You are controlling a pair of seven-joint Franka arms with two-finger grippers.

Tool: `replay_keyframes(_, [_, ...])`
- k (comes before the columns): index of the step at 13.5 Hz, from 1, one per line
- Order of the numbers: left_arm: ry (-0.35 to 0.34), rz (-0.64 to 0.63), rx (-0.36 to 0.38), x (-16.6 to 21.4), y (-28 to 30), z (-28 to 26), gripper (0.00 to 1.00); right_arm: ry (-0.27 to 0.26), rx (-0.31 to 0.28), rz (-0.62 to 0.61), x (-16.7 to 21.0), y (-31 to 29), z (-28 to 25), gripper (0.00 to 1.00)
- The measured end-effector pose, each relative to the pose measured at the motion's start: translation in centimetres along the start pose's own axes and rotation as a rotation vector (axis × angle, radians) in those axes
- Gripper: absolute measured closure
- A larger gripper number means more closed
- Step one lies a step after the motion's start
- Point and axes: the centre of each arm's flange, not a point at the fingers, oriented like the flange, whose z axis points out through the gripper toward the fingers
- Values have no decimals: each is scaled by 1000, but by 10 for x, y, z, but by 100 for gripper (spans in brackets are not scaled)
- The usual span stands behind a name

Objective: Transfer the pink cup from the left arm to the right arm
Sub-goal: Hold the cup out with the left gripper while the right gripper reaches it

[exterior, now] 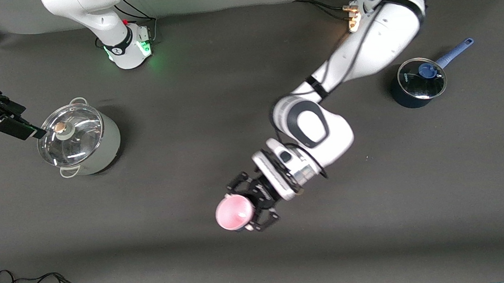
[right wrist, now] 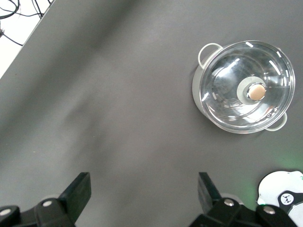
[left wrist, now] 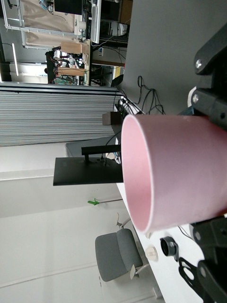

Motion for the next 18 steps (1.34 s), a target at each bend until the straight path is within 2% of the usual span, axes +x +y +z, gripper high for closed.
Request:
replay_keyframes(4, [-18, -31, 57, 37, 68, 14, 34, 8, 14, -20, -22, -17, -7, 0])
replay_keyframes(7, [-9, -29, 52, 62, 113, 19, 34, 11, 19, -33, -35, -32, -7, 0])
replay_keyframes(15, [-16, 34, 81, 91, 183, 21, 34, 27, 59, 40, -56, -124, 5, 0])
replay_keyframes(18, [-34, 45, 116, 91, 196, 19, 34, 32, 81, 35, -82, -156, 7, 0])
